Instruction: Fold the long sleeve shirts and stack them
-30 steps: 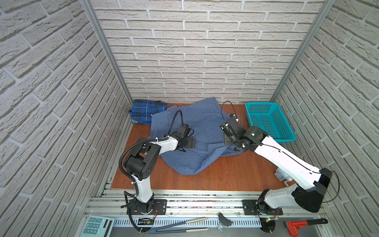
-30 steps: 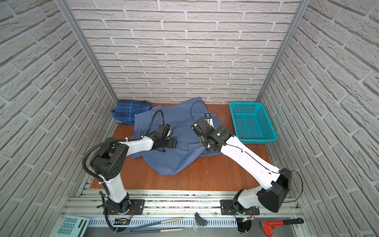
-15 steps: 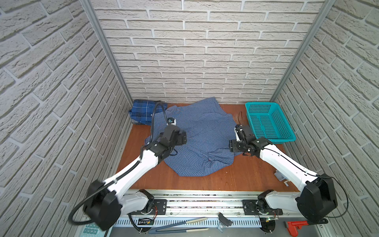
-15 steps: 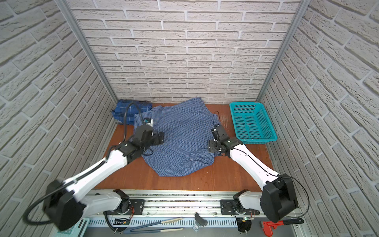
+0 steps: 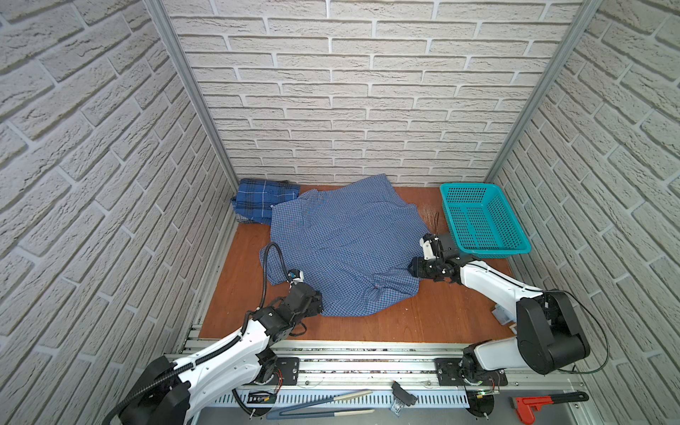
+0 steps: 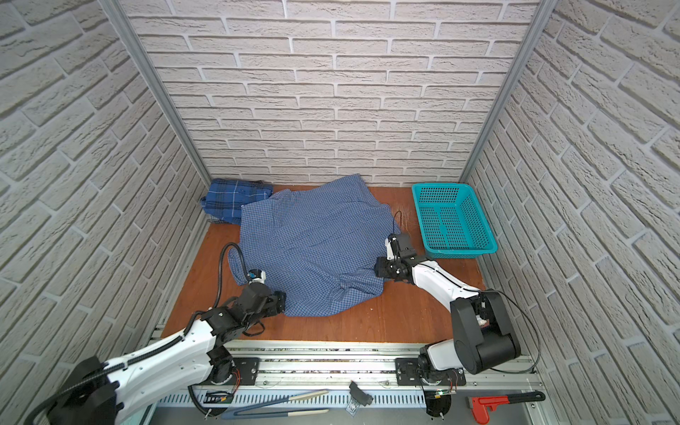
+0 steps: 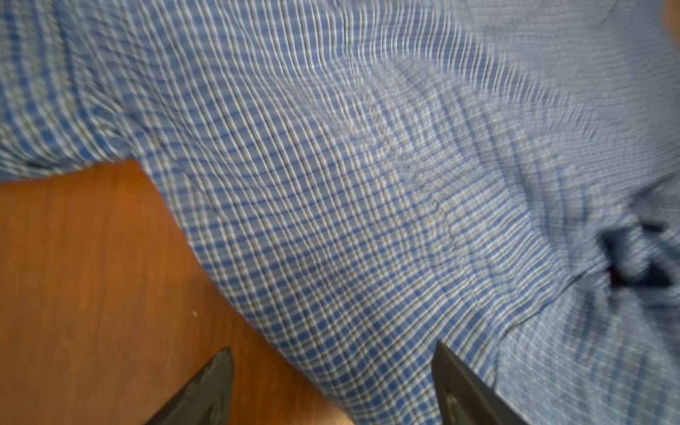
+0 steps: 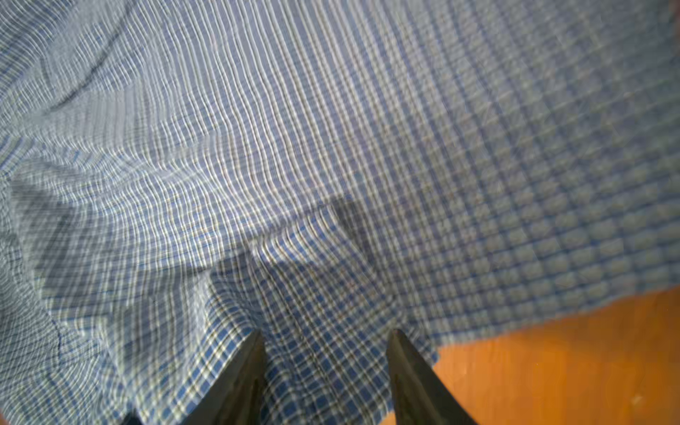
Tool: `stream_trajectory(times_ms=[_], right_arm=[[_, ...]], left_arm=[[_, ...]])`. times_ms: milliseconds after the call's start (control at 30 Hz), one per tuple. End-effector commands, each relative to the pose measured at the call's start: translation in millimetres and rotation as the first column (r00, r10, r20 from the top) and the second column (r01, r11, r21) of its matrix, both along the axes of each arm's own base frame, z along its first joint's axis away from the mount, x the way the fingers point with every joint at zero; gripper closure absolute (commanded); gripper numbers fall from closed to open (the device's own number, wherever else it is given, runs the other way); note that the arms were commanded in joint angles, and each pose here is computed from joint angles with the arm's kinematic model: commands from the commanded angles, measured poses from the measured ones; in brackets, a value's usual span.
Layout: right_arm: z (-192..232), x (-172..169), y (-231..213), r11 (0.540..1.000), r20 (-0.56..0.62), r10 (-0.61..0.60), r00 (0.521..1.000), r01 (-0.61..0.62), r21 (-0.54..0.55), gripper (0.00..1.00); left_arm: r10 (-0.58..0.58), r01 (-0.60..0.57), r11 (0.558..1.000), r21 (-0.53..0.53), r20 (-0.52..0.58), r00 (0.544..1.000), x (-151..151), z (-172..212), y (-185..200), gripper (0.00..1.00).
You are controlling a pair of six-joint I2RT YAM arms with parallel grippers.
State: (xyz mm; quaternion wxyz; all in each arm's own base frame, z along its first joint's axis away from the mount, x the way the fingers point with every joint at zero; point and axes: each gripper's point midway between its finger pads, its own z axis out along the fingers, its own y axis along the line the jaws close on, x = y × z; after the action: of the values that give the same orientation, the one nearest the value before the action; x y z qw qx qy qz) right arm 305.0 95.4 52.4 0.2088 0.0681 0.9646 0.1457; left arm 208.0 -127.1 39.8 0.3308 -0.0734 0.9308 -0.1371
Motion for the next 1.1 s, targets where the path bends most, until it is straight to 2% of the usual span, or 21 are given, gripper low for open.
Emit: stream_trajectory(times_ms=[0,133,233,333,400,433,467,500,533,600,633,667,733,867,900,967,1067], right_arm=[[14.3,-10.9,3.3,0.998,0.041,-0.025,0.999,0.022,0.057,0.6],[44.7,-18.8,-19.0,0.994,0.072,-0.101,0.992,0.103,-0.026,0.92],[80.1,-29.4,-34.7,0.984,0.107,-0.158,0.982,0.165,-0.065,0.94],[98.3,-45.3,-16.5,0.992,0.107,-0.123,0.987,0.123,0.004,0.94],[93.2,-57.2,-7.1,0.993,0.112,-0.112,0.987,0.113,-0.011,0.94],[84.4,-63.2,-5.2,0.994,0.1,-0.106,0.989,0.109,-0.028,0.9],[75.1,-66.2,-5.2,0.993,0.088,-0.112,0.99,0.115,-0.036,0.8],[62.1,-69.4,-4.4,0.992,0.062,-0.114,0.991,0.117,-0.042,0.72],[52.6,-70.5,1.3,0.994,0.044,-0.1,0.994,0.101,-0.038,0.64],[40.7,-67.9,14.0,0.997,0.035,-0.066,0.997,0.067,-0.035,0.54],[37.0,-64.7,22.5,0.999,0.041,-0.037,0.998,0.037,-0.022,0.48],[35.7,-60.8,28.9,1.0,0.051,-0.015,0.999,0.016,-0.007,0.44],[31.6,-51.0,39.2,1.0,0.078,0.009,0.997,-0.011,0.022,0.35],[21.7,-37.9,50.2,0.999,0.069,0.026,0.997,-0.029,0.034,0.36],[18.0,-36.6,53.7,0.998,0.058,0.036,0.998,-0.038,0.041,0.39],[11.1,-35.8,51.9,0.999,0.037,0.026,0.999,-0.027,0.021,0.48],[12.0,-39.7,38.5,0.999,0.018,-0.024,1.0,0.025,-0.033,0.8]], left_arm=[[0.04,-0.031,0.995,-0.096,0.092,0.995,19.0,17.3,-16.4,0.36],[0.013,-0.001,0.994,-0.111,0.105,0.994,30.5,30.9,-32.9,0.82],[-0.02,0.037,0.991,-0.127,0.126,0.992,34.0,52.1,-40.7,1.0],[-0.029,0.038,0.997,-0.071,0.128,0.991,29.6,67.9,-27.2,1.0],[-0.026,0.033,0.998,-0.048,0.14,0.99,29.0,75.8,-16.5,1.0],[-0.034,0.04,0.998,-0.041,0.139,0.99,28.3,75.9,-13.5,1.0],[-0.05,0.055,0.998,-0.036,0.133,0.99,27.0,75.1,-13.9,0.97],[-0.053,0.056,0.998,-0.022,0.113,0.992,24.5,70.5,-11.7,0.76],[-0.06,0.062,0.998,-0.014,0.094,0.994,21.8,64.7,-11.5,0.51],[-0.096,0.097,0.995,-0.013,0.053,0.994,15.8,48.8,-15.6,0.35],[-0.105,0.106,0.994,-0.011,0.029,0.994,12.8,38.7,-16.3,0.3],[-0.113,0.113,0.994,-0.011,0.016,0.993,11.4,31.1,-17.6,0.29],[-0.121,0.121,0.993,-0.017,-0.012,0.993,9.8,15.2,-20.4,0.28],[-0.136,0.135,0.991,-0.02,-0.047,0.99,12.5,-3.0,-27.6,0.29],[-0.128,0.127,0.992,-0.01,-0.06,0.99,14.3,-8.0,-25.7,0.32],[-0.124,0.124,0.992,-0.01,-0.067,0.99,17.5,-12.9,-26.5,0.45],[-0.137,0.135,0.99,-0.032,-0.071,0.988,22.1,-13.3,-32.6,0.76]])
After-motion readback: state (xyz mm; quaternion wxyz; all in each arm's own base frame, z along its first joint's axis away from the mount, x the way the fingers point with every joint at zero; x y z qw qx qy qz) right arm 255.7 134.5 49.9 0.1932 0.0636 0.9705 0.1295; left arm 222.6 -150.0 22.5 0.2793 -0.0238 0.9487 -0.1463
